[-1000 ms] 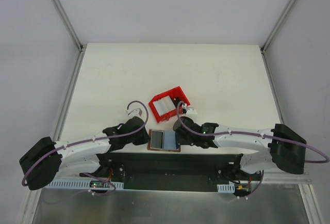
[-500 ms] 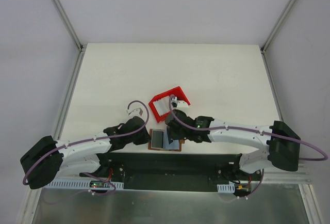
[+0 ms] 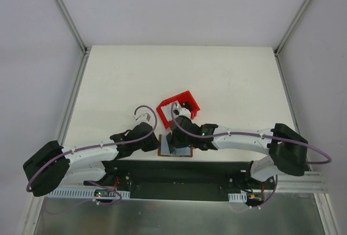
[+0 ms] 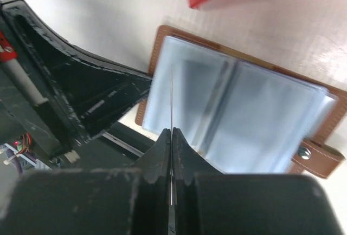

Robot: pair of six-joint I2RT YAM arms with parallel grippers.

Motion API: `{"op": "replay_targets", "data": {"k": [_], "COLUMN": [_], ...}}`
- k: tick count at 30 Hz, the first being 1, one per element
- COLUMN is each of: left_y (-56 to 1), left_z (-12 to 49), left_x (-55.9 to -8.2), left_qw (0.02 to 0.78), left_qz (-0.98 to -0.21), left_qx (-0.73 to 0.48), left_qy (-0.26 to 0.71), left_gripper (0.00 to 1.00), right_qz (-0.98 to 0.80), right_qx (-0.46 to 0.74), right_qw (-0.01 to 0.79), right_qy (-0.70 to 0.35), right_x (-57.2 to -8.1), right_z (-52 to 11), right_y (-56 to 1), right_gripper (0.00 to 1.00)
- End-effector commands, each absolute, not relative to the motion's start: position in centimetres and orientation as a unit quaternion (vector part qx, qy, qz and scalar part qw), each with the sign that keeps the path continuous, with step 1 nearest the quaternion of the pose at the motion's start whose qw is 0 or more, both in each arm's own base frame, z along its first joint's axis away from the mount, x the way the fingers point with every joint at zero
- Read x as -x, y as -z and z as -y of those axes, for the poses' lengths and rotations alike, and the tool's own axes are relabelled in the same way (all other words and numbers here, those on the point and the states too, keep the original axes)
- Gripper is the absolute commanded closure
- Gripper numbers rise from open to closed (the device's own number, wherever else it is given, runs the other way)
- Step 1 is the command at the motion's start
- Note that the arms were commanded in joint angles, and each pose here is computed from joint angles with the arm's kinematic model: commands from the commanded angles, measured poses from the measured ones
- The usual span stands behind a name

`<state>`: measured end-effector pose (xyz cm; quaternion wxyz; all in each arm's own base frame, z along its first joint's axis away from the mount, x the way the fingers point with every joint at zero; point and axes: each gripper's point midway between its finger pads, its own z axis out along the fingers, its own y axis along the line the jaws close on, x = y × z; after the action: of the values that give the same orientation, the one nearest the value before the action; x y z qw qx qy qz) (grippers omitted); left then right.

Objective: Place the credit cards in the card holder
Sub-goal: Turn over the card slot in the card holder, then insert the credit card into the card holder.

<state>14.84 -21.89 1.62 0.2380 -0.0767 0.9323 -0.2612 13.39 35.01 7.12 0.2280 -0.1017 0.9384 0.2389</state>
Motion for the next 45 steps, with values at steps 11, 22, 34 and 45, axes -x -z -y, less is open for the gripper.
{"op": "replay_targets", "data": {"k": [11,22,34,45], "left_y": [1.7,2.2,2.3,2.2], "left_z": [20.9,20.4,20.2,20.1], "left_x": [-13.2,-13.0,-13.2,-13.3], "left_qw": [0.2,0.197,0.203,0.207], "left_qz": [-0.944,-0.946,-0.948,-0.947], "left_qx": [0.102,0.106,0.099,0.102], "left_qy": [0.241,0.235,0.224,0.224], "left_gripper": [1.0,1.0,1.0,1.0], "right_qz": [-0.893,-0.89,-0.893,-0.91], "right_qx": [-0.019,-0.043,-0.045,-0.039], "right_qw": [0.26,0.247,0.202,0.192], "right_qy": [-0.368,-0.38,-0.401,-0.366], "right_x": [-14.9,-15.7,-13.9,-13.7], "right_z": [-31.7,-30.2,-30.2,-29.4], "right_y": [-5.3,-3.5,-1.8,-2.0], "right_gripper": [0.99,0.99,0.99,0.99]}}
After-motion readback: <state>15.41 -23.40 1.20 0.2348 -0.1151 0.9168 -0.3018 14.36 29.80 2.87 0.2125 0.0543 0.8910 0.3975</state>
